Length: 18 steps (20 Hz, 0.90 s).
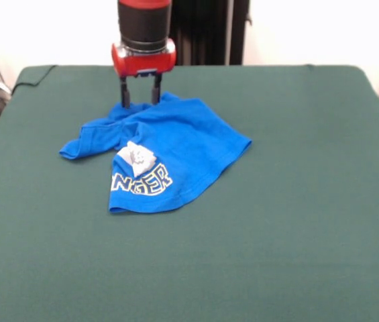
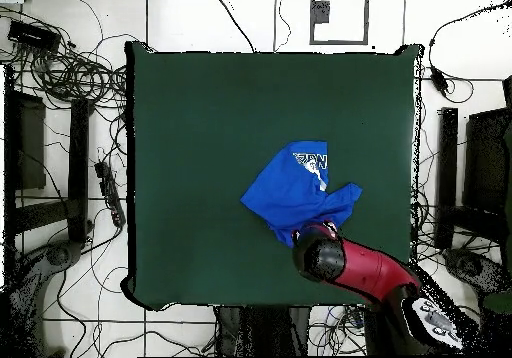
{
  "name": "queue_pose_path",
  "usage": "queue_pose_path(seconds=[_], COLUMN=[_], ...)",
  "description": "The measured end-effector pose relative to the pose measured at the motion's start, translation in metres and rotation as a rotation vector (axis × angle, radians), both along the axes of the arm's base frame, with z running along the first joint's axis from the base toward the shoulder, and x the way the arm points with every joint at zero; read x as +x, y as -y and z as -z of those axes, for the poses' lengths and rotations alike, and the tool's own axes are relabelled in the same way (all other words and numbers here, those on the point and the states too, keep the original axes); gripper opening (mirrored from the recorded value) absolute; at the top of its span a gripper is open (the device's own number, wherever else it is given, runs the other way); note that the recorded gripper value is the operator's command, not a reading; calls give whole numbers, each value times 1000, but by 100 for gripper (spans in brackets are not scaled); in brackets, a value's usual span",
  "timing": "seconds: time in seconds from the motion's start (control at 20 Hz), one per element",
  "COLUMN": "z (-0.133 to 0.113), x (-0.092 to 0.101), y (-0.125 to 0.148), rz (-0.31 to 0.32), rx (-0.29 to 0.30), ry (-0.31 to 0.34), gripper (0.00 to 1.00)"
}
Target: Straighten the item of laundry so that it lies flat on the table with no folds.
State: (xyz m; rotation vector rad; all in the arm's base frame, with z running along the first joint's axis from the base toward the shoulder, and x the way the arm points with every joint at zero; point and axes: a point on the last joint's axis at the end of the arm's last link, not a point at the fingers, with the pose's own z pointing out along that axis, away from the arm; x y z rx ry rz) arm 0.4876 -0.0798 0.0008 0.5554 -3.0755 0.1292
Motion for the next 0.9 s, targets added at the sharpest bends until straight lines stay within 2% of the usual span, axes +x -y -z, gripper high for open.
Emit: queue_pose_path(seconds=[0.3,0.7,0.9], z=[2,43,42], x=[3,-14,-14], y=[0,-7,-7], rz=[11,10,7], rx=[3,21,17], ry=[2,-25,-25], gripper=[100,100,100])
